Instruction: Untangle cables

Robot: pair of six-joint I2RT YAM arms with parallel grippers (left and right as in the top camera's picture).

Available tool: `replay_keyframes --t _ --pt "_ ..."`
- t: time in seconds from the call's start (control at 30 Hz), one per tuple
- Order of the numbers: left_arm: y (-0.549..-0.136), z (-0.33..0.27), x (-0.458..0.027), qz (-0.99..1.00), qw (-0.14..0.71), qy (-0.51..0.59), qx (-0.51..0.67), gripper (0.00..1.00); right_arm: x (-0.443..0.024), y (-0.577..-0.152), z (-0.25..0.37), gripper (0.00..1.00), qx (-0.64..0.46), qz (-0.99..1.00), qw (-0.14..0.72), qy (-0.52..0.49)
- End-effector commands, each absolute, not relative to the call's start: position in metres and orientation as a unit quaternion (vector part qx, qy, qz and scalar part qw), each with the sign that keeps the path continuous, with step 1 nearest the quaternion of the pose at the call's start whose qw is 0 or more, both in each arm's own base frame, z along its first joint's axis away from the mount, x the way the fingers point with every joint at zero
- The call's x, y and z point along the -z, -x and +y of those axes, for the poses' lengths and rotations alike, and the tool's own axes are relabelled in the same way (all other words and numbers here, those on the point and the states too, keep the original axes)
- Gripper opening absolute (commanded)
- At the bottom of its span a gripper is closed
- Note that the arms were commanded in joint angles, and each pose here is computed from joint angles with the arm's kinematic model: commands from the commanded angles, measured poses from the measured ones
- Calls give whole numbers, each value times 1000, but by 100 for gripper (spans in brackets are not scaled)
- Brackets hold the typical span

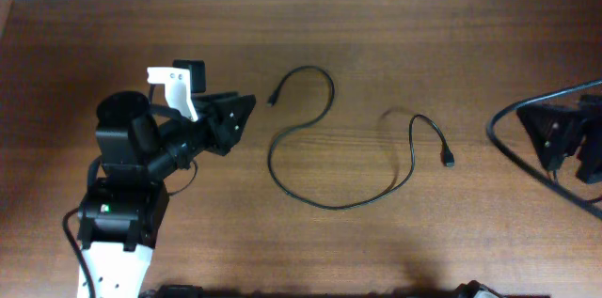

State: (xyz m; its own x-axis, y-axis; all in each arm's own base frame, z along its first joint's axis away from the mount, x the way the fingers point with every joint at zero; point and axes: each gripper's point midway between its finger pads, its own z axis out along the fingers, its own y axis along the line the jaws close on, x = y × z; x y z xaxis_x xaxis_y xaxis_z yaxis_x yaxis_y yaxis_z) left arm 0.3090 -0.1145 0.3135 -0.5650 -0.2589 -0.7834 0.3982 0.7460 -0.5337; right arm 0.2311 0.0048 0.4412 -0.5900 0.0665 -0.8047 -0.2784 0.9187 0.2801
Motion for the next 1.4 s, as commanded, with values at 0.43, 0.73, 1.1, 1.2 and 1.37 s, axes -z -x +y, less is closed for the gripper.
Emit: replay_keyframes --t 0.43,0.73,1.1,1.2,1.37 --pt "-280 -148 -358 759 436 -95 474 43 -352 -196 20 99 -172 919 349 56" --pt "-265 -147 -376 744 459 -112 473 47 -303 -216 17 99 -228 929 289 35" --pt "-270 -143 -375 748 466 -98 463 46 -289 -234 23 99 -283 917 267 90" --pt "-270 -143 -375 747 466 -98 463 46 -286 -228 26 99 -276 915 279 95" --pt "-272 -143 -377 745 473 -98 460 46 -298 -183 19 98 -145 925 340 82"
